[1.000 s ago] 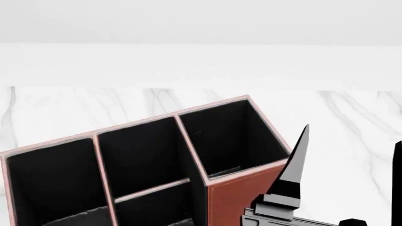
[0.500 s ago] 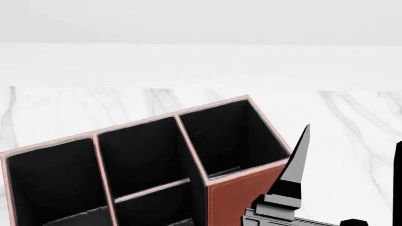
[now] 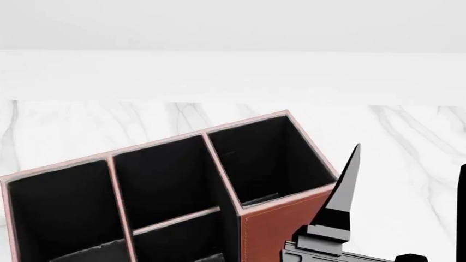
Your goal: Pick up the book and place it in the front compartment of the caddy.
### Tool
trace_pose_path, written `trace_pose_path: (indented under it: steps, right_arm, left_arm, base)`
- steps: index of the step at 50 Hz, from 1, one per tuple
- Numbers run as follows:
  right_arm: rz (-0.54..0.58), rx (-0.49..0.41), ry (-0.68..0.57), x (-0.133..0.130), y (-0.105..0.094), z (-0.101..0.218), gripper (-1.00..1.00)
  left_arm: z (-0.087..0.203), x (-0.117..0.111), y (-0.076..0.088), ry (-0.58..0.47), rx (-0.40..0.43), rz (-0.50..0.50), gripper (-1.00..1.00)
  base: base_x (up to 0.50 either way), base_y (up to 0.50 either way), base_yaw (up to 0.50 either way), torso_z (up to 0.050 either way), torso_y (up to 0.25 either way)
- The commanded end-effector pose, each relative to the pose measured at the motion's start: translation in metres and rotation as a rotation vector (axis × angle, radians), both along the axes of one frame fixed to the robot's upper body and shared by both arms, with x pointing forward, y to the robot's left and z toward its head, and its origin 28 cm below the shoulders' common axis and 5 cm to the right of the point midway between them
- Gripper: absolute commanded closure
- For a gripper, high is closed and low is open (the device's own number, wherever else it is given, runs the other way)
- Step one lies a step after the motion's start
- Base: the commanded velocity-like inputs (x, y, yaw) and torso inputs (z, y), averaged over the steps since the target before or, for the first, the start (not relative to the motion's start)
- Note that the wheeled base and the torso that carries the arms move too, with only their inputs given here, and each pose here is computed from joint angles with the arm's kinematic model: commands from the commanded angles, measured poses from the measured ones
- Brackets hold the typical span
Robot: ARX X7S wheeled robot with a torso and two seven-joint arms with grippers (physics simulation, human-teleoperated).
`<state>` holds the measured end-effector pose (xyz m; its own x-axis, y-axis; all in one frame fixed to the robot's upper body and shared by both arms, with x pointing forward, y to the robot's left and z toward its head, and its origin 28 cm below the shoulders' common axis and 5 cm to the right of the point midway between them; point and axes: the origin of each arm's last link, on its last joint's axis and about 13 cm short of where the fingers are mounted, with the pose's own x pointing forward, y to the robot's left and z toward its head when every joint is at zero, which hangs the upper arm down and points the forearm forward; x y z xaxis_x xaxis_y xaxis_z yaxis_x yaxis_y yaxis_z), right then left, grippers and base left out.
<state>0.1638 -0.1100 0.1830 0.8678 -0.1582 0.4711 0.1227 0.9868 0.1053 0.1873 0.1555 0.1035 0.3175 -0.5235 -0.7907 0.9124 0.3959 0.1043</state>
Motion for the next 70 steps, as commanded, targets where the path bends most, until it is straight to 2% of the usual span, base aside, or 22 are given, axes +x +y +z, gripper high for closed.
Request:
trace_pose_path:
  steps: [1,14,17,19,21,37,50,59,70]
  right_arm:
    - [0.003,-0.006,-0.02,0.001,-0.001,0.001,-1.0]
    - [0.003,-0.003,-0.023,0.001,-0.001,0.002,-1.0]
    - [0.003,-0.003,-0.022,0.0,-0.001,0.002,-1.0]
    - [0.003,-0.001,-0.023,0.0,-0.001,0.002,-1.0]
    - [0.002,-0.002,-0.024,0.0,-0.002,0.003,-1.0]
    - [0.01,-0.009,-0.019,0.001,0.0,0.002,-1.0]
    - [0.008,-0.009,-0.022,0.0,0.0,0.002,-1.0]
    - [0.008,-0.008,-0.023,0.001,0.0,0.002,-1.0]
    - [0.006,-0.006,-0.022,0.0,-0.001,0.003,-1.0]
  left_arm:
    - [0.004,0.0,-0.008,0.031,-0.047,-0.046,1.0]
    - [0.013,0.002,-0.008,-0.003,-0.05,-0.052,1.0]
    - [0.02,-0.001,-0.009,-0.011,-0.059,-0.068,1.0]
    - [0.026,-0.001,-0.009,-0.057,-0.061,-0.053,1.0]
    - [0.029,-0.004,-0.008,-0.047,-0.065,-0.07,1.0]
    - [0.094,-0.001,0.006,-0.167,-0.088,-0.076,1.0]
    - [0.137,0.015,0.015,-0.233,-0.06,-0.067,1.0]
    - [0.168,0.029,0.021,-0.252,-0.092,-0.046,1.0]
    - [0.201,0.038,0.023,-0.309,-0.075,-0.048,1.0]
  base:
    - [0.0,0.0,0.0,0.0,0.0]
    - [0.0,0.0,0.0,0.0,0.0]
    - [0.0,0.0,0.0,0.0,0.0]
    - [0.0,0.0,0.0,0.0,0.0]
    - [0.0,0.0,0.0,0.0,0.0]
    - [0.0,0.0,0.0,0.0,0.0]
    - [0.0,0.0,0.0,0.0,0.001]
    - [0.0,0.0,0.0,0.0,0.001]
    - [0.0,0.0,0.0,0.0,0.001]
